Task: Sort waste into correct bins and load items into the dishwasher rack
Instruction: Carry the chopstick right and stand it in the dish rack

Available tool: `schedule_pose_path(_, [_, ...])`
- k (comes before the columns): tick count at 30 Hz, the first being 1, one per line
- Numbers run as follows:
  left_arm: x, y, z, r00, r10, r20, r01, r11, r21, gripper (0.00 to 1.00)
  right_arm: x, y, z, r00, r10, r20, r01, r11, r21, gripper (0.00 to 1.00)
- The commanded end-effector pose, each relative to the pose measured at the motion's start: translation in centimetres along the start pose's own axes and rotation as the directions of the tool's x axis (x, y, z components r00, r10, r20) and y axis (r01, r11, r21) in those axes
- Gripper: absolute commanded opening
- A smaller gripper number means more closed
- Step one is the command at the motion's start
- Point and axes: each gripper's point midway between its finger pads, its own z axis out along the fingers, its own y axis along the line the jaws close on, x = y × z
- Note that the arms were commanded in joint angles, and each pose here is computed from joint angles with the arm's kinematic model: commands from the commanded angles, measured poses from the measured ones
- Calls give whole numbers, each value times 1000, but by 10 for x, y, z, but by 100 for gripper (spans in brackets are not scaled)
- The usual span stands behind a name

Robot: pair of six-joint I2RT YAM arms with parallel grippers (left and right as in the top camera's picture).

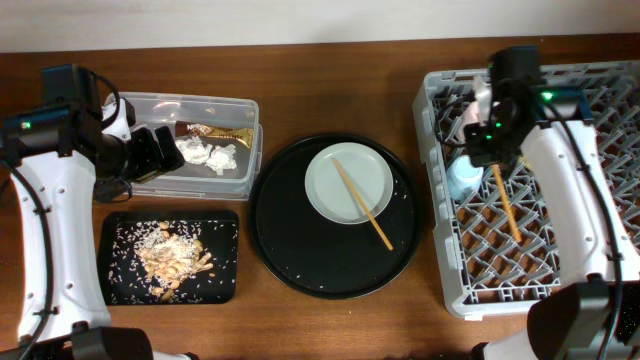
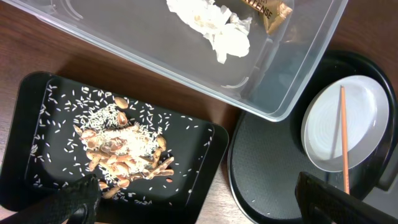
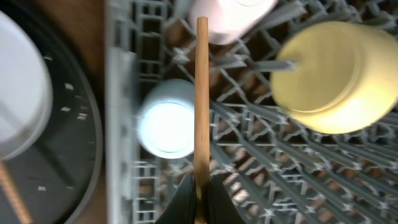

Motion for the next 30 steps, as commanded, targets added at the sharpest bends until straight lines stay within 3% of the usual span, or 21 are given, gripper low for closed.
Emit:
schedule_pose_path(1, [0, 0, -6, 1000, -9, 21, 9, 1000, 3, 99, 8, -25, 12, 998, -48, -47, 50, 998, 31, 4])
schedule_pose_path(10, [0, 0, -6, 1000, -9, 21, 9, 1000, 3, 99, 27, -65, 40, 989, 67, -129, -64, 997, 34, 4])
schedule_pose_path(21, [0, 0, -6, 1000, -9, 21, 9, 1000, 3, 99, 13, -62, 71, 990, 76, -118, -78, 997, -10, 6])
schedule_pose_path(22, [0, 0, -6, 1000, -9, 21, 9, 1000, 3, 99, 12, -62, 74, 990, 76, -119, -78, 997, -10, 15])
schedule_pose_path(23, [0, 0, -6, 1000, -9, 21, 9, 1000, 3, 99, 11, -62, 75, 990, 76, -118, -78, 997, -10, 30])
schedule_pose_path(24, [0, 0, -6, 1000, -9, 21, 9, 1000, 3, 99, 12, -62, 76, 990, 76, -120, -78, 997, -11, 34])
schedule_pose_path(30, [0, 0, -6, 1000, -9, 21, 9, 1000, 3, 99, 11, -62, 76, 990, 77, -117, -79, 997, -11, 39])
